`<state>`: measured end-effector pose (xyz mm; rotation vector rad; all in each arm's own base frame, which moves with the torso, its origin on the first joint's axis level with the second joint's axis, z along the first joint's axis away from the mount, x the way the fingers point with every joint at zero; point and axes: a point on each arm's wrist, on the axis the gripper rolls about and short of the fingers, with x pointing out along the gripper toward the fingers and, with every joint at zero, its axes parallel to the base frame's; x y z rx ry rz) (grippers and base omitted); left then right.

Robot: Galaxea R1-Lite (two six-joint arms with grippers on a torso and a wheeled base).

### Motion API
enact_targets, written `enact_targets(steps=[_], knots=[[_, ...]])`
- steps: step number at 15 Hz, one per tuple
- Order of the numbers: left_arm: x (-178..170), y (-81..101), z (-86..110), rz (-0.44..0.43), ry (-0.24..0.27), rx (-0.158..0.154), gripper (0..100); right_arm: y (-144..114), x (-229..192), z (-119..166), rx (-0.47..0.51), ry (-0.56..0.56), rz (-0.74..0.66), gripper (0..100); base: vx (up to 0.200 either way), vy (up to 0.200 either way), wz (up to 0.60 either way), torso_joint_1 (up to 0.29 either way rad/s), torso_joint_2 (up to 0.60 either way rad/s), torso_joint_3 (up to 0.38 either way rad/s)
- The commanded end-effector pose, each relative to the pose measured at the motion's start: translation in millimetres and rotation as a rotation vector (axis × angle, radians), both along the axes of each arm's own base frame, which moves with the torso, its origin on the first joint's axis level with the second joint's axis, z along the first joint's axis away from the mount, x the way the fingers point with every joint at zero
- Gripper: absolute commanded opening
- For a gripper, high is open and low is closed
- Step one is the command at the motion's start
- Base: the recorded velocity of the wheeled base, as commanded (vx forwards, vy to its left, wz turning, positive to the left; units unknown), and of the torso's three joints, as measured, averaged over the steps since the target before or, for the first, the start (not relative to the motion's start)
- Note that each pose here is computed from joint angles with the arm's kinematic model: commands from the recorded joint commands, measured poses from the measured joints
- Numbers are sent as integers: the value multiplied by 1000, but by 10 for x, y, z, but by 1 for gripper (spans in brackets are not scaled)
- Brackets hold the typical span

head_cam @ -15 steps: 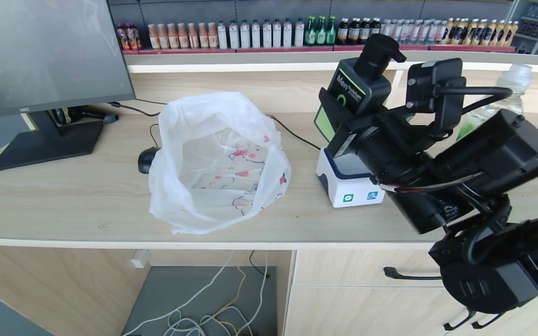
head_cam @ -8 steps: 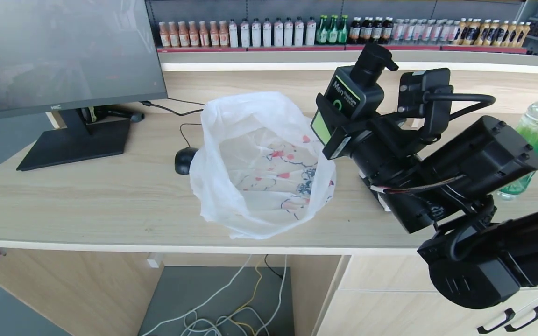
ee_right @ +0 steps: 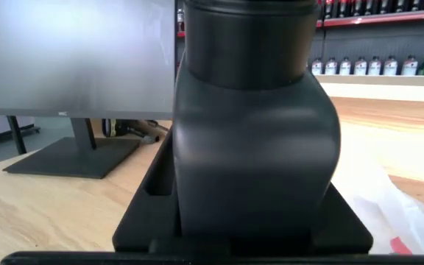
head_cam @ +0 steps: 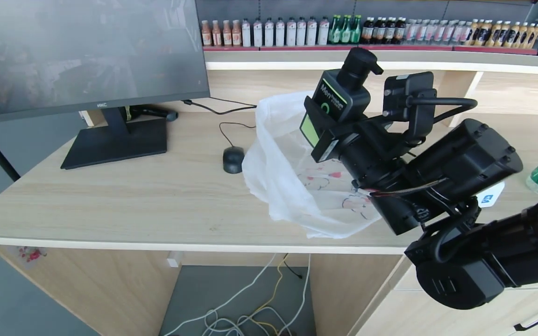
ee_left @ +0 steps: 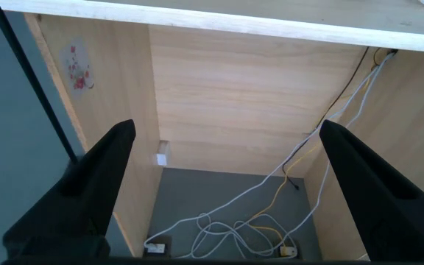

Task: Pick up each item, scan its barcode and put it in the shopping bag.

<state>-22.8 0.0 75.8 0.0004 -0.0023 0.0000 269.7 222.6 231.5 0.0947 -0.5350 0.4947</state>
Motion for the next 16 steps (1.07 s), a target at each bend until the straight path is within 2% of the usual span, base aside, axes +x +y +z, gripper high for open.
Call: enact_targets(steps=[1, 4, 9, 16], knots=[[0, 0, 0, 0, -1, 3, 100, 35, -5, -34, -8, 10, 5, 0, 0, 0, 0, 0, 0, 0], [0, 0, 0, 0, -1, 3, 100, 5, 22, 17, -13, 27, -16, 0, 0, 0, 0, 0, 0, 0], [0, 0, 0, 0, -1, 3, 100, 14, 119, 307, -95, 126, -33, 0, 0, 0, 0, 0, 0, 0], [0, 0, 0, 0, -1, 3, 100, -58, 407, 254, -197, 263, -93, 0, 0, 0, 0, 0, 0, 0]])
